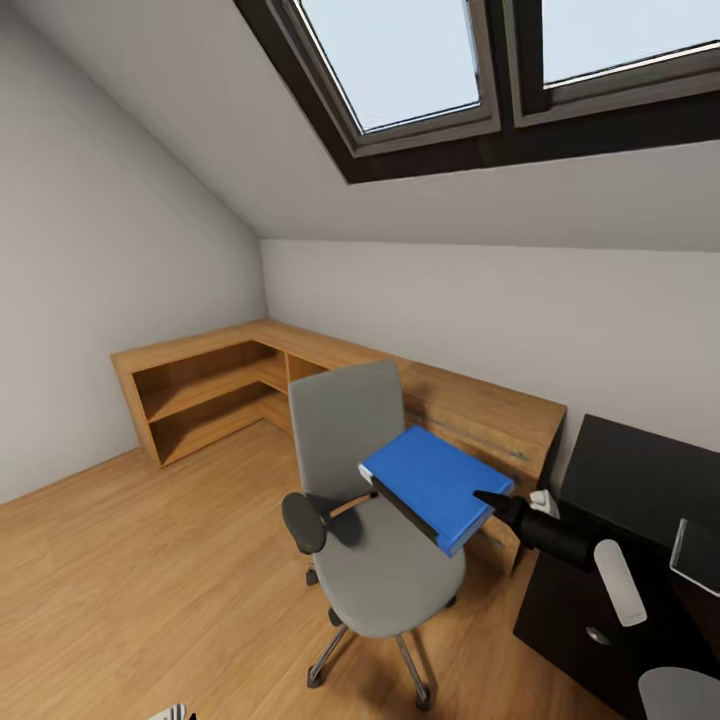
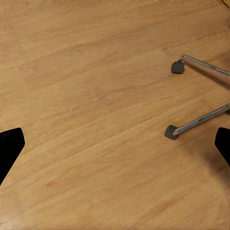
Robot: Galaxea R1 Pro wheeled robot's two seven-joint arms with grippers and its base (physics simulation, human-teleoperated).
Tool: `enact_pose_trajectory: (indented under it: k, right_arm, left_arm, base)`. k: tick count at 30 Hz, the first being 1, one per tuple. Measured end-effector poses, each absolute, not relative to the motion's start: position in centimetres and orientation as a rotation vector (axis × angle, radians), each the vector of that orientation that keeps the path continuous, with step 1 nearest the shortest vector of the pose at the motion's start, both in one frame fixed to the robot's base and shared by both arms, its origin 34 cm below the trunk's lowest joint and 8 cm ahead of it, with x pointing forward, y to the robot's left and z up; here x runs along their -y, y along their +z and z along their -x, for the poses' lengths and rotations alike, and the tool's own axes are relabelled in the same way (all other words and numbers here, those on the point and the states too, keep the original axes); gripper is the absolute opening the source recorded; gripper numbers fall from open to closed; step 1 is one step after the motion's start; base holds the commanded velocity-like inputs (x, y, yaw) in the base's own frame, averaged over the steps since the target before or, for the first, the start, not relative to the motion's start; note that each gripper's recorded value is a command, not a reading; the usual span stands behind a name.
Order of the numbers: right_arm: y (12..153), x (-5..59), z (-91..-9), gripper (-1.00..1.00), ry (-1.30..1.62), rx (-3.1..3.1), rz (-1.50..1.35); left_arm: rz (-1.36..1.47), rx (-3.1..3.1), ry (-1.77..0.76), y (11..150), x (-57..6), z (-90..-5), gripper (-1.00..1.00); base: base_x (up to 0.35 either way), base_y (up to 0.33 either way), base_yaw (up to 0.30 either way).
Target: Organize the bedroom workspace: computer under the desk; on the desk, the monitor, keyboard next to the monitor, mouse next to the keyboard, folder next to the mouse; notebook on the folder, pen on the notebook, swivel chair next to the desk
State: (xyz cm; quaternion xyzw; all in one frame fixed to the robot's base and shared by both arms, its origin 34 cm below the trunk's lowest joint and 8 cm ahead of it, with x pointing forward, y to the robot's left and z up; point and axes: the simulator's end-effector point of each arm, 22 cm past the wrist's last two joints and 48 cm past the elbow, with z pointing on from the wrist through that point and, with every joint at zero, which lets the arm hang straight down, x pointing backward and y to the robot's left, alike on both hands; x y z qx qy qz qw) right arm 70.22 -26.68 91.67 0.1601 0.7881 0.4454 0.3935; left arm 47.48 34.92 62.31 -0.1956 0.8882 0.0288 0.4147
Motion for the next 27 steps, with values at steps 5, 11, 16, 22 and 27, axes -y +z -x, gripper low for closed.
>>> enact_pose_trajectory:
  k: [5,11,16,22,27]
  right_arm:
    - [92.5,26.7,-70.4,-1.00,1.129,-1.985,-0.404]
    - [93.6,26.4,-70.4,-1.00,1.144,-1.972,-0.403]
    - [94.5,26.4,-70.4,-1.00,1.150,-1.966,-0.406]
    - [95.4,26.4,-70.3,-1.00,1.151,-1.965,-0.406]
    - [95.4,26.5,-70.3,-1.00,1.146,-1.966,-0.406]
  left_arm:
    - [0.494,-2.231,0.073,63.1,-35.0,-47.5,1.00]
    - [0.498,-2.229,0.075,64.0,-35.1,-47.4,1.00]
    - [0.512,-2.269,0.097,62.7,-35.2,-45.0,1.00]
    - [0.517,-2.278,0.120,62.4,-35.4,-43.2,1.00]
    - [0.516,-2.282,0.121,62.4,-35.4,-42.9,1.00]
  base:
    - [0.000,0.000,0.000]
    - [0.000,0.000,-0.072]
    - [0.000,0.000,-0.034]
    - [0.000,0.000,-0.193]
    - [0.000,0.000,-0.257]
